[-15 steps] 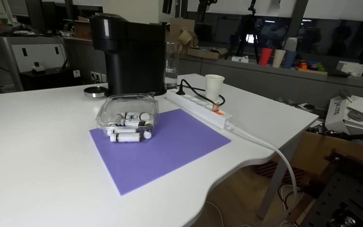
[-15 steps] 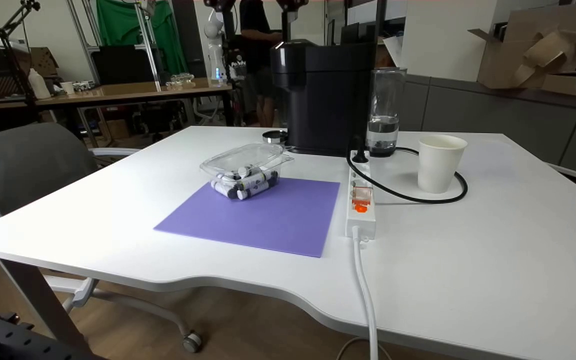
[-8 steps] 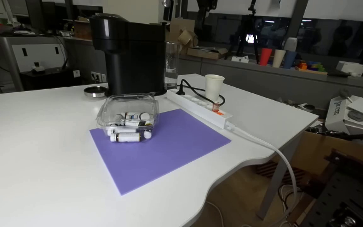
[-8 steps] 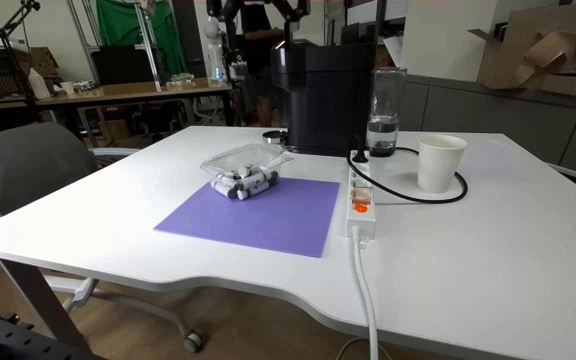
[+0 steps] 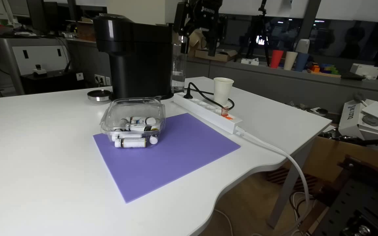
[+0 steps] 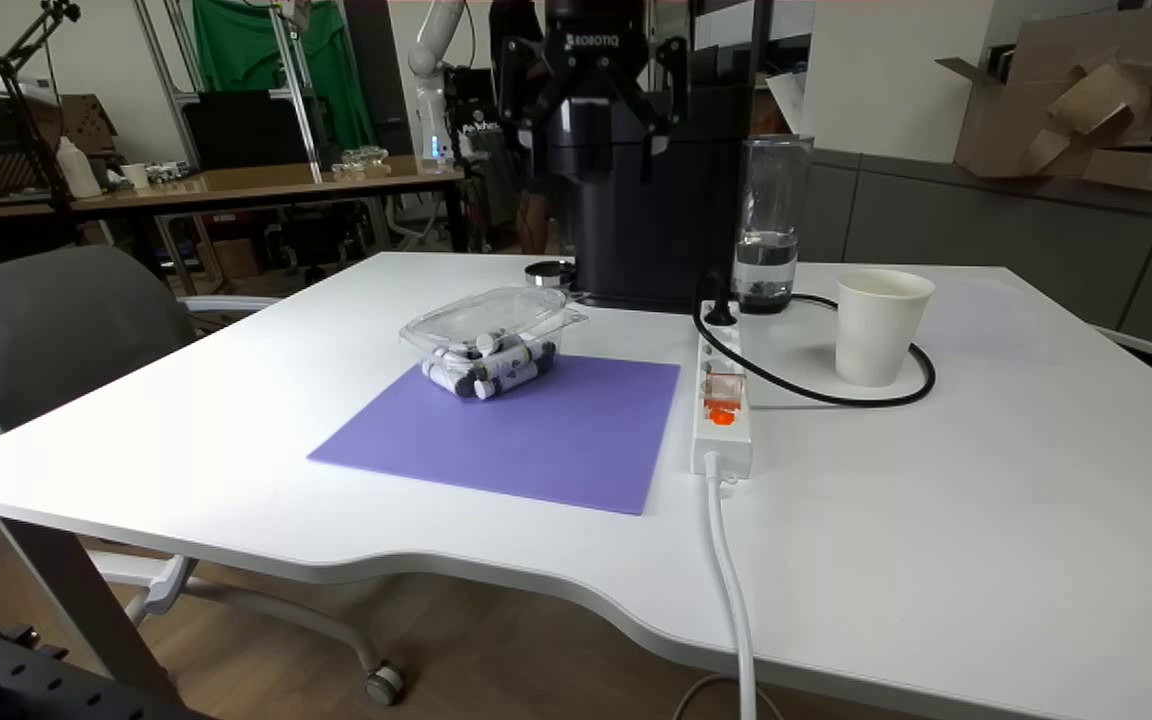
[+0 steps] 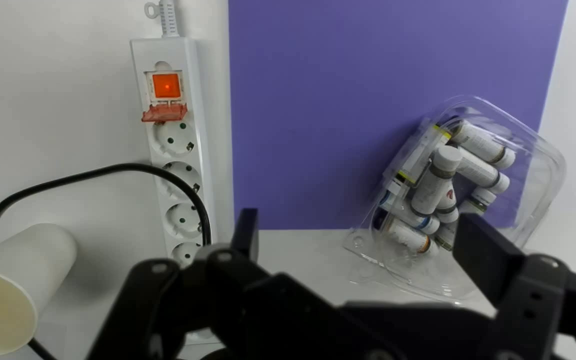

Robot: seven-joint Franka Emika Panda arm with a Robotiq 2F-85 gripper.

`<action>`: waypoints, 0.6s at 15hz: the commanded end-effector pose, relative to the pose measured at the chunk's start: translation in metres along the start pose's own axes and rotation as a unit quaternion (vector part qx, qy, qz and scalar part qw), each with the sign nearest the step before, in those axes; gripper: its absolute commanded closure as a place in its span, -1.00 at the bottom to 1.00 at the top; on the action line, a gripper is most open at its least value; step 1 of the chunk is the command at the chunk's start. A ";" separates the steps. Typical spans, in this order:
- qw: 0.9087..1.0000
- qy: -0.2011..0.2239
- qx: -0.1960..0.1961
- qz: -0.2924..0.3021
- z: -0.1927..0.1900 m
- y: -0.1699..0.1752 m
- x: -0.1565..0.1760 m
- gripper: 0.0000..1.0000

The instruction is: Uncover the container

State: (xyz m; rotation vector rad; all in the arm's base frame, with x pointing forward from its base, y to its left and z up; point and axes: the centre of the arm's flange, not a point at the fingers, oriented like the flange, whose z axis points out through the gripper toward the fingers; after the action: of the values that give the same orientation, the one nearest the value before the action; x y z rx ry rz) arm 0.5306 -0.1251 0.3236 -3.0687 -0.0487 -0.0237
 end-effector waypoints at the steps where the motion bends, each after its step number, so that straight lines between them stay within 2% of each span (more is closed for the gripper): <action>1: 0.999 -0.015 0.012 -0.026 0.018 0.018 0.044 -1.00; 6: 0.997 -0.041 0.033 -0.065 0.049 0.011 0.076 -1.00; 9: 0.992 -0.056 0.069 -0.088 0.066 0.002 0.088 -1.00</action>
State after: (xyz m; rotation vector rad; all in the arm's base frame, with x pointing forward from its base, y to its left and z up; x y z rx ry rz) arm 0.5942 -0.1185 0.2669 -2.9902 -0.2606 0.1038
